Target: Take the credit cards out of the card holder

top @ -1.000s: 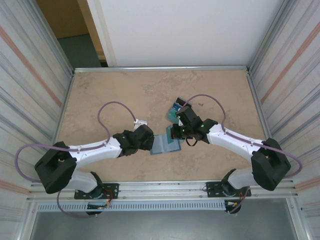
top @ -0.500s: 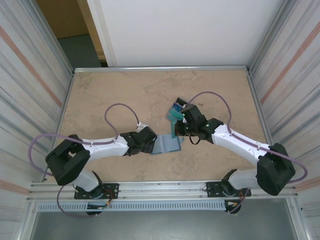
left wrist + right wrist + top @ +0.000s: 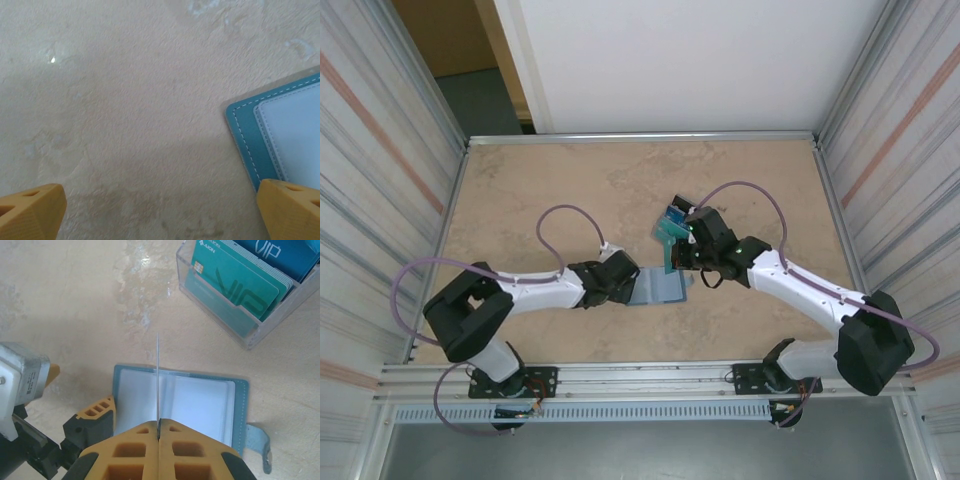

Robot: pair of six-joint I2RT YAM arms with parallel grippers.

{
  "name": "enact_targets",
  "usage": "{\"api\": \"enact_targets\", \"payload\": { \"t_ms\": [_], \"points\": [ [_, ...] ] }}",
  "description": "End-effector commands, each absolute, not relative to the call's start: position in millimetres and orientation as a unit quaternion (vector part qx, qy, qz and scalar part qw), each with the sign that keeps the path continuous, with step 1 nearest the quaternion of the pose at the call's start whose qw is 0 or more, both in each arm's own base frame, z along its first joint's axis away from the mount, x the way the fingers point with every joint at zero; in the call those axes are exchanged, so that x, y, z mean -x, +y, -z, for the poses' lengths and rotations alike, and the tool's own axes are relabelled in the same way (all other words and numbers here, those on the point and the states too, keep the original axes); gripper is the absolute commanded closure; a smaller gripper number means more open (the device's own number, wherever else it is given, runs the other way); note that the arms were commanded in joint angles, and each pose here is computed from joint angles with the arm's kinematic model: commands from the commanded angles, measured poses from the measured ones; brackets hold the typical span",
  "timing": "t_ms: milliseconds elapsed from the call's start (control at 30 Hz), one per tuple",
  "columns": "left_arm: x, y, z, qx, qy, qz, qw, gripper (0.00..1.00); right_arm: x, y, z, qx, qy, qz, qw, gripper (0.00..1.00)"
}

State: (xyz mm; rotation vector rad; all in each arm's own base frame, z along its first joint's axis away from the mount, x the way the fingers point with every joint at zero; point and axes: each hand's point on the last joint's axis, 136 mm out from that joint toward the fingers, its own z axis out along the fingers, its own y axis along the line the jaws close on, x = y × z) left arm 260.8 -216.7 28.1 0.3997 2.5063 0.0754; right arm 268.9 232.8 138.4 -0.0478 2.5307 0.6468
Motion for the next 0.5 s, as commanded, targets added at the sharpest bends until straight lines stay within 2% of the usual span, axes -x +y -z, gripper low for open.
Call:
{"api": "enact_targets", "payload": {
  "t_ms": [0,467],
  "points": [
    [-263.1,-218.5,-21.7,-0.167,0.942,-0.040,0.288,0.01,-269.5,224.6,-142.4,0.020,0.935,-0.227,0.272,1.00],
    [-285.8,-230.1,-52.2,-0.164,0.929,-0.013,0.332,0.01,-280.1,202.9,-147.4,0.007,0.933,-0.216,0.287,1.00]
  ]
}}
